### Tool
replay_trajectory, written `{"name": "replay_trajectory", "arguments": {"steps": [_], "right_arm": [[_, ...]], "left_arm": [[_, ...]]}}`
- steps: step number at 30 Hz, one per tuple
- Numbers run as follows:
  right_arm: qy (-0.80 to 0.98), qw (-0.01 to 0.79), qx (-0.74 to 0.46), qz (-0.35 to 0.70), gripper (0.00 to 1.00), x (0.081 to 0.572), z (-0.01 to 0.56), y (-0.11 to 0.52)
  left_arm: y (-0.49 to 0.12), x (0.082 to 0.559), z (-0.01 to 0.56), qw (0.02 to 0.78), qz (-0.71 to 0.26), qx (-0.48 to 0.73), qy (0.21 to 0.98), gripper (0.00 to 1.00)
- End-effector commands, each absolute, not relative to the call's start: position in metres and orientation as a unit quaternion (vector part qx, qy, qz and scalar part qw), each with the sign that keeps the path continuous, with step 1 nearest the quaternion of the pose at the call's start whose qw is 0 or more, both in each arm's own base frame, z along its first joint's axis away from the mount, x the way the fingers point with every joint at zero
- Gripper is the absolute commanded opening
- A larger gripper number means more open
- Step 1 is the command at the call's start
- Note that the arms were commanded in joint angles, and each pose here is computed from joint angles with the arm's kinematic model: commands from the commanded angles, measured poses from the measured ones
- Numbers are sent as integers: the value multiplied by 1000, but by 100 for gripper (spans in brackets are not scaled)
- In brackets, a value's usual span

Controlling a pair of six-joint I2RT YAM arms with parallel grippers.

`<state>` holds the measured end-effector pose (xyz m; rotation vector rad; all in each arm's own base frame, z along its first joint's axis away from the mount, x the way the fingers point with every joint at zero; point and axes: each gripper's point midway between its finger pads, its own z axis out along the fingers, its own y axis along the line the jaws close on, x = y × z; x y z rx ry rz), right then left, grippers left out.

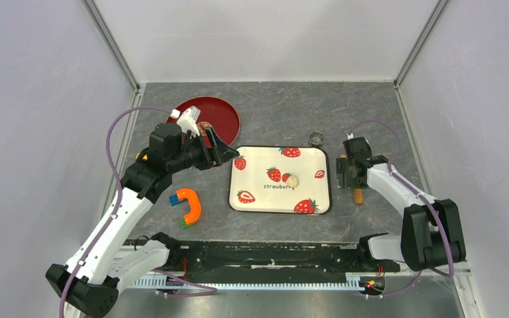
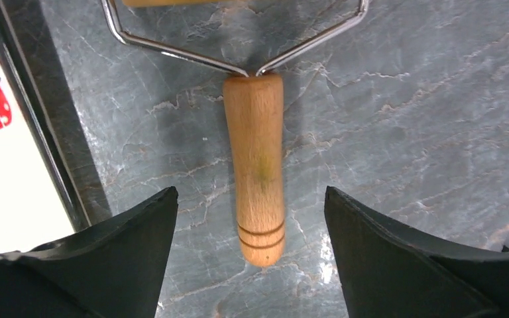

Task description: Roll out the dumpling wrappers from the dough

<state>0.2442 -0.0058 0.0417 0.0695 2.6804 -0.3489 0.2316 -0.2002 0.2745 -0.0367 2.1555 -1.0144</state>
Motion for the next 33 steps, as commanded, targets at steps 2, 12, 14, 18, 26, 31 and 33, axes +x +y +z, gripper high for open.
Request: {"name": "replay_trajectory", "arguments": {"steps": [2,12,14,18,26,31,33], "right_arm": [[971,218,20,-99,78,261,31,-5],[982,178,31,-58,39,253,-4,-1],[982,176,34,-61,22,252,-6,-2],[979,189,40,-65,0,253,3,-4],[961,269,37,-52,0,285,77,-1],[944,329,24,-17,0,301,132,12],[941,339,19,-3,0,303,147,17]], "left_arm": [[-206,226,298,388,-421,12,820,74],[-204,226,313,406,-422,17,811,73],[-202,226,316,412,-419,17,809,73],[-195,227,323,430,-408,10,805,73],[-191,226,323,437,-415,-19,797,70],[-199,224,321,418,-433,-12,798,70],[-202,225,317,408,-436,-12,802,70]]}}
